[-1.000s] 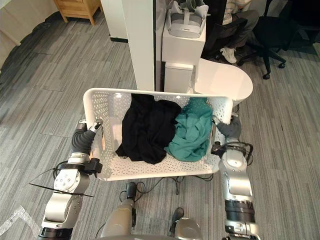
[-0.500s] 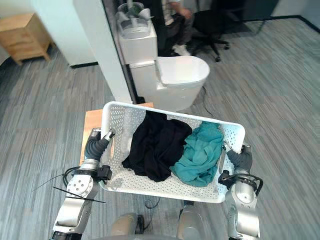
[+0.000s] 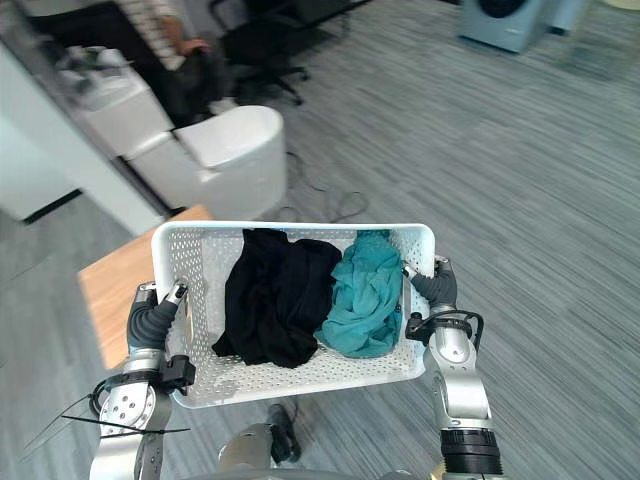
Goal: Pick up the laundry basket with both hands and put the clothes into the washing machine.
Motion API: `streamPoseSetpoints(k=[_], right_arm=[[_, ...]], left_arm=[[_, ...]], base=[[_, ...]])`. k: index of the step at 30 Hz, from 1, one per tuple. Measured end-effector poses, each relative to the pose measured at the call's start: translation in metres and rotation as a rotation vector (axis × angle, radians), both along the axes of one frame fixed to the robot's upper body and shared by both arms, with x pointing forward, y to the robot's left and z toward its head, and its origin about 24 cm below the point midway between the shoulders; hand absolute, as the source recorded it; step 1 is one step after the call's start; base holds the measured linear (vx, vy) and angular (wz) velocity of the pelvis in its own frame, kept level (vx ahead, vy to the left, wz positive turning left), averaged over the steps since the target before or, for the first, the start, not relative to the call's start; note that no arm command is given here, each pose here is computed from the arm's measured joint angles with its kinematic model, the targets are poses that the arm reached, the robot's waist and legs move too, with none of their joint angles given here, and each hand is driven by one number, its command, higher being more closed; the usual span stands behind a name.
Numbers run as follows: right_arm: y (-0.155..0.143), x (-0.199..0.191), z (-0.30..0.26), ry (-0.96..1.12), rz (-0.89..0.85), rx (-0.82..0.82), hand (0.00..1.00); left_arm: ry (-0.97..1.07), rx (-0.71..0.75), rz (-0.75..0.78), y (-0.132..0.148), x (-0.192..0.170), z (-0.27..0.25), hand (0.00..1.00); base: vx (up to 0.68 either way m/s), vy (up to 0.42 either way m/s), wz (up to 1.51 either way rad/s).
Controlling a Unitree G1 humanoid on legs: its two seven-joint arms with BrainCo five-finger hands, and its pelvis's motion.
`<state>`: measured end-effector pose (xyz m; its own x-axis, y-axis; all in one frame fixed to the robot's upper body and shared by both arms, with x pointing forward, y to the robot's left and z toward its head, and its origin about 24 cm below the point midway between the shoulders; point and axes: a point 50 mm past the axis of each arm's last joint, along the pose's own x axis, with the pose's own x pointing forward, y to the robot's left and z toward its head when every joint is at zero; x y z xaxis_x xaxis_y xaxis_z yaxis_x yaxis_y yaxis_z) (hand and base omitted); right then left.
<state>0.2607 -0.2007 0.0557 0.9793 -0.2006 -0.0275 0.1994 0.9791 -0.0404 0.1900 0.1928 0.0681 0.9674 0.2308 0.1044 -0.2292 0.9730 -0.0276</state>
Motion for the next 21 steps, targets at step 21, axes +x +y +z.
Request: streamPoseSetpoints(k=[21], right_arm=[[0.0,-0.04,-0.019,0.027,-0.084,0.095,1.0]], left_arm=[[0.004,0.126,0.029,-0.003,-0.004,0.004,1.0]], base=[[-0.02,0.022,-0.82]])
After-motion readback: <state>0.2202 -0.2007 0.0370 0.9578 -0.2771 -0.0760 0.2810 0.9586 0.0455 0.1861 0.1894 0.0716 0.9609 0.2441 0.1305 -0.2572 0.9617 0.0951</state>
